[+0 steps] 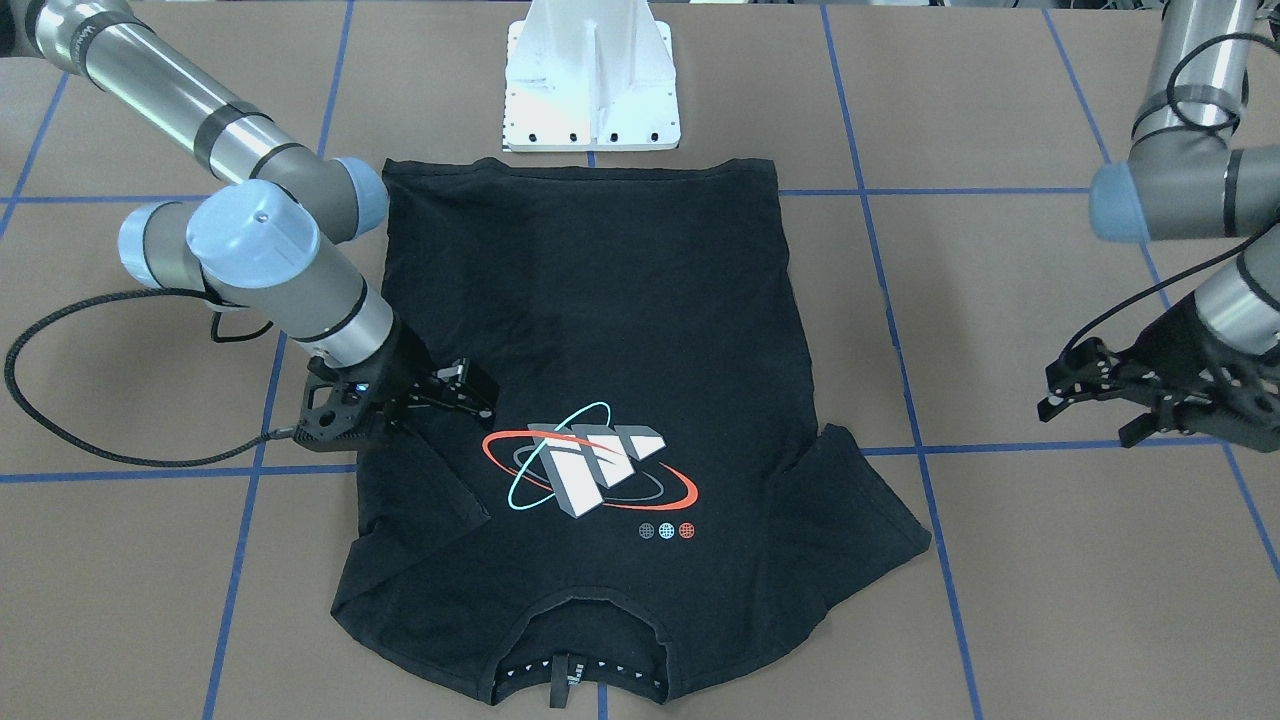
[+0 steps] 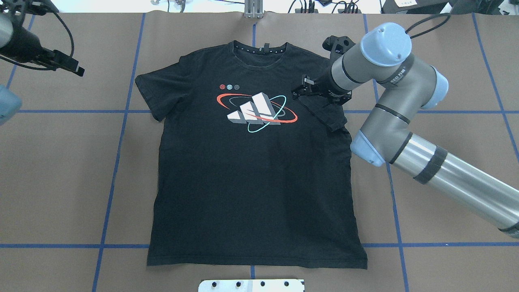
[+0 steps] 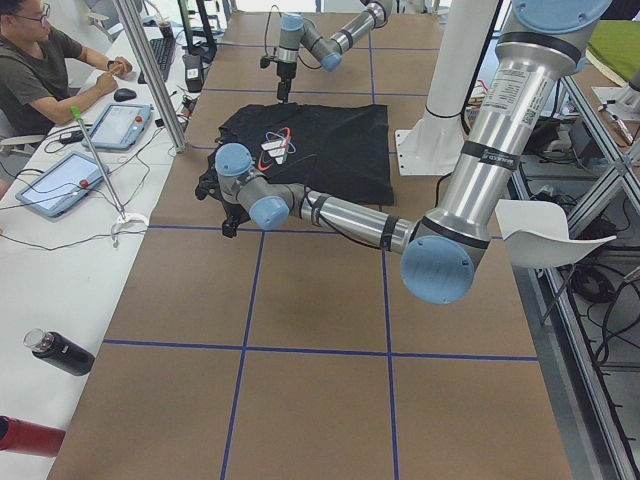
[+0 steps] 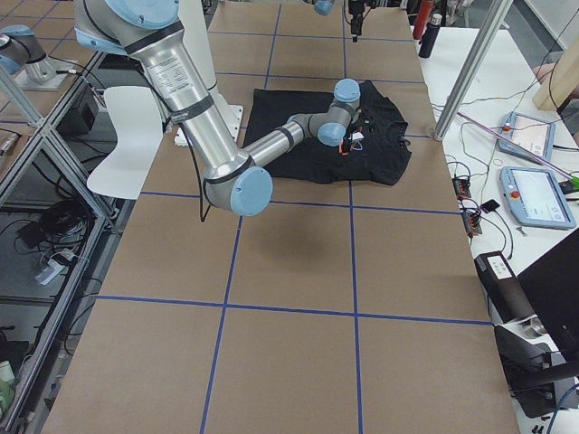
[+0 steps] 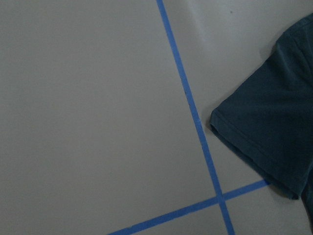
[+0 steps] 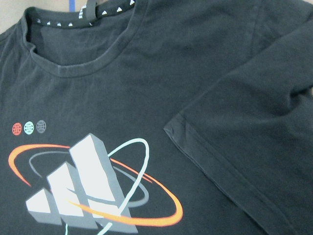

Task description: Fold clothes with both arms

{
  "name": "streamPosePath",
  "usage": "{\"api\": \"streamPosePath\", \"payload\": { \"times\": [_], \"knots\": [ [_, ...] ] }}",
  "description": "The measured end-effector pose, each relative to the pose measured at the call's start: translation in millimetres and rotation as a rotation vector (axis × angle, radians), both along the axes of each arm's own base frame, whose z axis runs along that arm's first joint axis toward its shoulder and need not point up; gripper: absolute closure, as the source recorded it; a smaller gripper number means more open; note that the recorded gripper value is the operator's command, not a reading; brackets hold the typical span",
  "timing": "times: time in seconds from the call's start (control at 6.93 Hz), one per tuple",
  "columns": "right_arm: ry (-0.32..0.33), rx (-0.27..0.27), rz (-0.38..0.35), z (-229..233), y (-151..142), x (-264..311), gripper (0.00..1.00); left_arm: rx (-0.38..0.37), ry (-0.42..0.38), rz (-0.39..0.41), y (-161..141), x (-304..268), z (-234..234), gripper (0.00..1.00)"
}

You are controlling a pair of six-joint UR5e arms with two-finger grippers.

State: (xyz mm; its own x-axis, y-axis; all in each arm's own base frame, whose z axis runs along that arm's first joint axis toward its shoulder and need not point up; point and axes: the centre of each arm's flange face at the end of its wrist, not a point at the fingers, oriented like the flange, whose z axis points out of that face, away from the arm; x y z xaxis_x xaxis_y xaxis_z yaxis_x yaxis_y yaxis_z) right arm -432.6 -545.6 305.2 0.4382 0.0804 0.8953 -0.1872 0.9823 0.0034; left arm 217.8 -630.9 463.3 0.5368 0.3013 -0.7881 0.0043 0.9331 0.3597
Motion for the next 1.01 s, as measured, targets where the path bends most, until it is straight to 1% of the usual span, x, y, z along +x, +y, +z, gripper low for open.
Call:
{"api": "streamPosePath", "payload": {
  "times": [0.14, 0.29, 0.43, 0.58, 0.72, 0.87, 1.01],
  "knots": [
    [-0.014, -0.002, -0.018, 11.3, 23.6, 22.4, 0.01, 0.001, 0.042, -0.005, -10.7, 29.1, 6.4, 0.0],
    [-0.024, -0.005, -0.031, 17.3, 38.6, 37.0, 0.01, 0.004, 0.059, -0.007, -15.4, 52.6, 9.4, 0.0],
    [-0.026, -0.007, -0.036, 20.1, 45.2, 43.7, 0.01, 0.022, 0.046, -0.027, -19.4, 72.3, 8.9, 0.04],
    [-0.024, -0.009, -0.034, 22.8, 47.0, 47.0, 0.01, 0.044, 0.024, -0.052, -23.3, 89.0, 5.4, 0.15],
    [-0.019, -0.011, -0.03, 26.1, 47.8, 48.6, 0.01, 0.059, 0.013, -0.065, -26.8, 100.7, 0.7, 0.2],
    [-0.015, -0.013, -0.027, 29.3, 48.6, 49.4, 0.01, 0.068, 0.008, -0.073, -29.4, 106.4, -0.5, 0.23],
    [-0.011, -0.014, -0.025, 31.7, 49.0, 49.8, 0.01, 0.078, -0.002, -0.084, -32.1, 111.7, 2.5, 0.32]
  ]
}}
